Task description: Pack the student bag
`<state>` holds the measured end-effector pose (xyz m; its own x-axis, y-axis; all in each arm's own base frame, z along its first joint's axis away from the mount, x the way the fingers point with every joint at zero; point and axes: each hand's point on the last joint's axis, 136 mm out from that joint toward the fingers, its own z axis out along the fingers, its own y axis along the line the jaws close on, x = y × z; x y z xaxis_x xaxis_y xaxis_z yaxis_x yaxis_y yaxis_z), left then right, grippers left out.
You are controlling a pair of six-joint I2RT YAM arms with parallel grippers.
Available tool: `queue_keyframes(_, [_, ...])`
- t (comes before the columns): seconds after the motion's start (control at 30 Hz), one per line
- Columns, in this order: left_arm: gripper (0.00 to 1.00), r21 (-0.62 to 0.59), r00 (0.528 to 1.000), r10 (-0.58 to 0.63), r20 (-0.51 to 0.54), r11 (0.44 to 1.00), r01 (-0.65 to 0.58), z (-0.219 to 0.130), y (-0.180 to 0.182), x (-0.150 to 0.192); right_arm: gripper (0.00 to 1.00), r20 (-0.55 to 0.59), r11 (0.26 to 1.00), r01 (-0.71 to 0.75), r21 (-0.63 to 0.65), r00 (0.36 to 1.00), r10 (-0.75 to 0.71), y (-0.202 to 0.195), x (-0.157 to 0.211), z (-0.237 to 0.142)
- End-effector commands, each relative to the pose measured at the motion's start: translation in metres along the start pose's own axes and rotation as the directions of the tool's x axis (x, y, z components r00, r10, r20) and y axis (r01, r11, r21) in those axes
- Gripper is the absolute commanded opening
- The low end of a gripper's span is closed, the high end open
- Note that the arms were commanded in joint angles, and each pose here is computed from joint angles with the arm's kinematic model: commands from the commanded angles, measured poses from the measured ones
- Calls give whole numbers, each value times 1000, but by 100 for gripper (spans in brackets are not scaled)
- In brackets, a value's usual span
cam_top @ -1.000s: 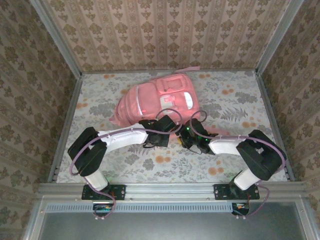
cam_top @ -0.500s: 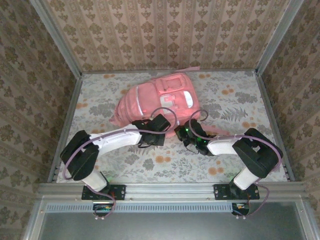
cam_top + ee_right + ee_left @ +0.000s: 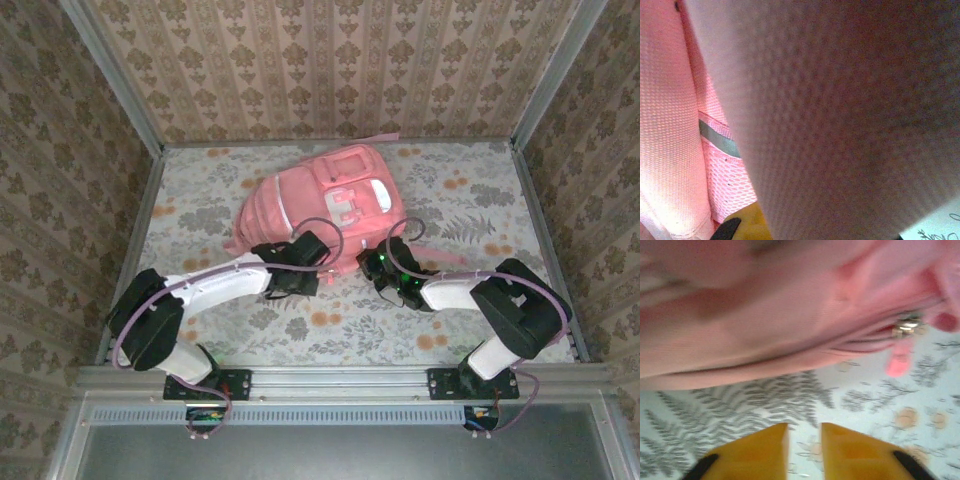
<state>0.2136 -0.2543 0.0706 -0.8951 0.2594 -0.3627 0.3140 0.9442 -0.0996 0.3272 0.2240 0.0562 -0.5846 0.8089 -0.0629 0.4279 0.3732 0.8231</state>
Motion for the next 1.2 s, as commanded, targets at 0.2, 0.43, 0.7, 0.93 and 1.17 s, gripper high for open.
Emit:
queue_keyframes(0.2, [59, 162, 1000, -18, -22, 987, 22, 23, -48, -12, 0, 29, 999, 10, -30, 1000, -9, 10, -8, -1])
queue_keyframes(0.43, [64, 302, 989, -148, -22, 942, 148, 32, -48, -19, 0, 27, 999, 9, -44, 1000, -8, 16, -8, -6])
queue_keyframes(0.7, [58, 358, 981, -192, -9, 916, 182, 44, -50, -20, 0, 8, 998, -18, -58, 1000, 19, 16, -5, -3])
queue_keyframes(0.93, [52, 308, 981, -194, 28, 935, 176, 52, -40, -24, 0, -15, 996, -45, -79, 999, 44, 21, -2, -2])
queue_keyframes(1.17, [43, 285, 985, -159, 67, 949, 134, 61, -39, -32, 0, -26, 995, -58, -84, 998, 56, 20, 1, -3])
